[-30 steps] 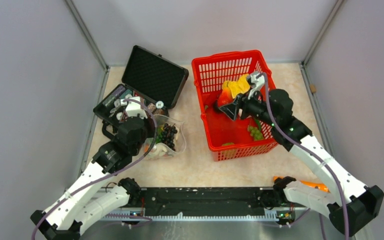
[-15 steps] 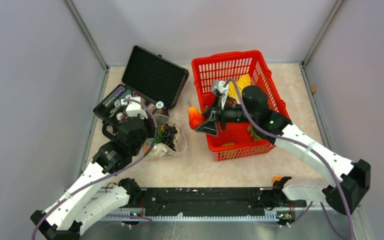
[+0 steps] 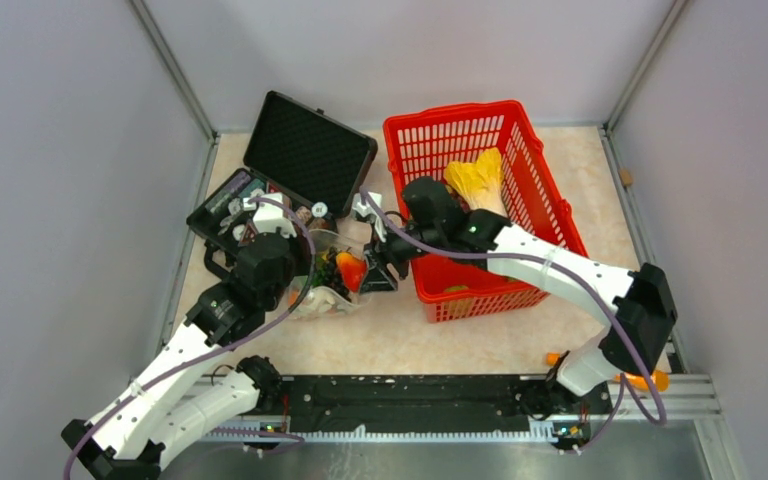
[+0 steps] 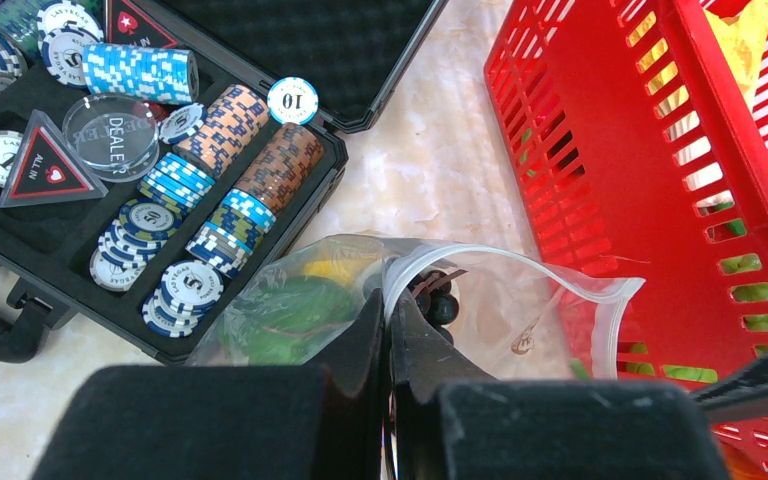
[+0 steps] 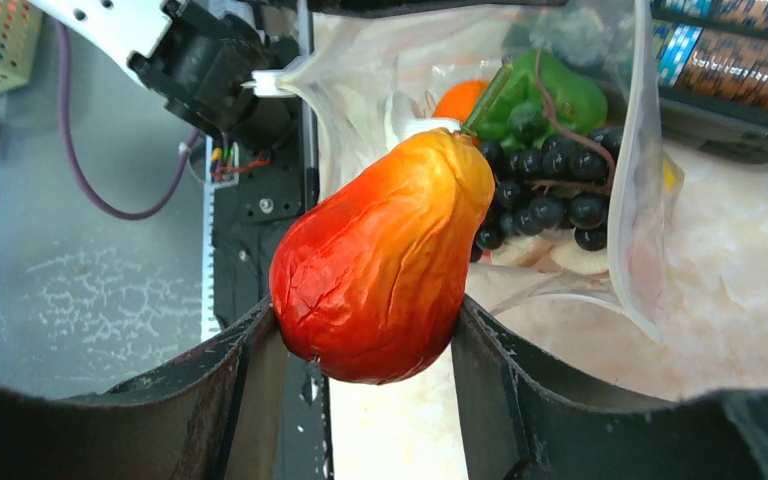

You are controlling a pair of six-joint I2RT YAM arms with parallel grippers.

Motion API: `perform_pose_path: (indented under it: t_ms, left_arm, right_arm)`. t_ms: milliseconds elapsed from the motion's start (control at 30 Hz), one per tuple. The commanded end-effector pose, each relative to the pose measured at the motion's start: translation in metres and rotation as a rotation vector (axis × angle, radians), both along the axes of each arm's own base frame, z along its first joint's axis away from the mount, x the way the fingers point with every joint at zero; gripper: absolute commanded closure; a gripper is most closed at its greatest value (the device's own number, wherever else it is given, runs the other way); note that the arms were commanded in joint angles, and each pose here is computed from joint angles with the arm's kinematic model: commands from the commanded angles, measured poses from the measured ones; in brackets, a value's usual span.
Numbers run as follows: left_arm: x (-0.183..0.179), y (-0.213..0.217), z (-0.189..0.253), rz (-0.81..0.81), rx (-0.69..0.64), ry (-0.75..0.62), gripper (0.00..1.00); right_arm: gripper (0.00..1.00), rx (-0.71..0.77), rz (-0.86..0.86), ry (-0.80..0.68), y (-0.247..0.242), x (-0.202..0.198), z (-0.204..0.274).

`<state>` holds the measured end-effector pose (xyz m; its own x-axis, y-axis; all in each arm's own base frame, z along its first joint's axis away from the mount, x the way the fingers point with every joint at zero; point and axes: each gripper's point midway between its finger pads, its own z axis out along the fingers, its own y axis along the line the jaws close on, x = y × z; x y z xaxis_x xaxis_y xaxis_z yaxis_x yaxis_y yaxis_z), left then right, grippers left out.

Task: Place the food in the zip-top bag and seal the zipper
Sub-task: Place the fake fruit in the zipper food storage bag.

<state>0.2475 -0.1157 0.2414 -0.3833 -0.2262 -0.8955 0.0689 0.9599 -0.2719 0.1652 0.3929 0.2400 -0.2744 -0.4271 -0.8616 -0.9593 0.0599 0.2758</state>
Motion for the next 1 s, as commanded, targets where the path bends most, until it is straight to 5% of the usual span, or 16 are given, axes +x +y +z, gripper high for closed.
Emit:
perform_pose_path:
  t_ms: [0,233,533,767,967]
  left_arm:
    - [0.004,0.0,0.017,0.008,-0.034,-0.051,0.98]
    - [0.004,-0.001,0.019,0.005,-0.036,-0.054,0.98]
    - [0.002,0.003,0.017,0.021,-0.036,-0.052,0.98]
    - [0.003,0.002,0.018,0.018,-0.032,-0.05,0.98]
    - [0.002,0.004,0.017,0.021,-0.031,-0.051,0.98]
  right_arm:
    - [0.68,-0.009,0.023,-0.058,0.011,0.004,0.011]
    - [0.64,-0.022,0.007,-0.058,0.029,0.018,0.007]
    - [0.35,-0.081,0.02,-0.056,0.038,0.015,-0.003]
    - [0.28,0.026,-0.033,-0.104,0.034,0.014,0.028]
    - [0.27,0.176,-0.382,-0.179,-0.003,0.055,0.075]
